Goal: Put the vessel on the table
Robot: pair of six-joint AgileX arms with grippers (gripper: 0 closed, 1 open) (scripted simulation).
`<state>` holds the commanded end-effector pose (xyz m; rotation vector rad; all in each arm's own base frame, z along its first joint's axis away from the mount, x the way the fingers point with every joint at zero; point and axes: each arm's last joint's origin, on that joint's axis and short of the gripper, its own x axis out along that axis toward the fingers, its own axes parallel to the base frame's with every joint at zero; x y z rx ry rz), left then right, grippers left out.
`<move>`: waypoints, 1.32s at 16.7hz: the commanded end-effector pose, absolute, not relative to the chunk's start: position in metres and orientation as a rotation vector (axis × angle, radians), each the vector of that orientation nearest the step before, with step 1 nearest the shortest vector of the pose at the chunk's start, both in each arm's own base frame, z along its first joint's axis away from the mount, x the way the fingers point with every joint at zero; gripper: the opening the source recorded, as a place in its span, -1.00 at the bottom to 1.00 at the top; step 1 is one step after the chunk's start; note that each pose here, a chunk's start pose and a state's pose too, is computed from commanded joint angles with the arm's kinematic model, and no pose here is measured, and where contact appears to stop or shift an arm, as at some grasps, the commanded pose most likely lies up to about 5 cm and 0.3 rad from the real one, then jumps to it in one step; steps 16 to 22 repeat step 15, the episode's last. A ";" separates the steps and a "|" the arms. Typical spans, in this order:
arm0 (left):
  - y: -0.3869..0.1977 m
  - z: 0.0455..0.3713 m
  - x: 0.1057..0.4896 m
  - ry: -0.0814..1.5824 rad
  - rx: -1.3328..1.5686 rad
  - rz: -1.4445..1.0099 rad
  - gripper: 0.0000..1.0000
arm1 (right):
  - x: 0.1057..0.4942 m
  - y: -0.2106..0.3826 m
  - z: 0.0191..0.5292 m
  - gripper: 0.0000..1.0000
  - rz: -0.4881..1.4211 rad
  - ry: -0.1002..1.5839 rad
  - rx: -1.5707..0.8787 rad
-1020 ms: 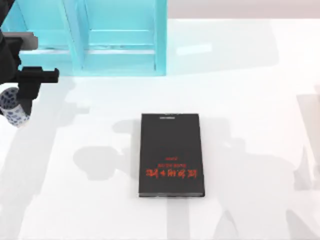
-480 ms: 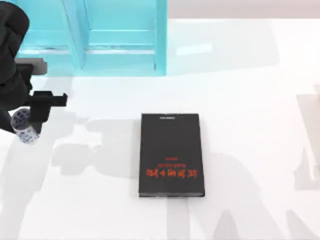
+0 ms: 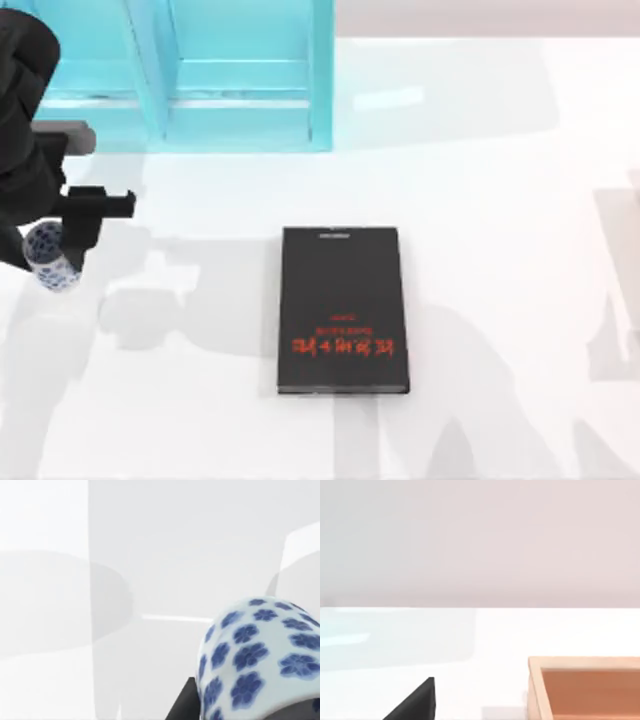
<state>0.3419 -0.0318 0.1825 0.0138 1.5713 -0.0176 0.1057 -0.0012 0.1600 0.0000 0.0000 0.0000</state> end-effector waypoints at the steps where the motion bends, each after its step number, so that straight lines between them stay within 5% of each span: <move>1: -0.032 0.182 0.342 1.571 0.014 -0.018 -0.25 | 0.106 -0.001 0.160 1.00 0.000 0.000 0.000; 9: -0.032 0.182 0.342 1.571 0.014 -0.018 0.96 | 0.106 -0.001 0.160 1.00 0.000 0.000 0.000; 22: -0.032 0.182 0.342 1.571 0.014 -0.018 1.00 | 0.106 -0.001 0.160 1.00 0.000 0.000 0.000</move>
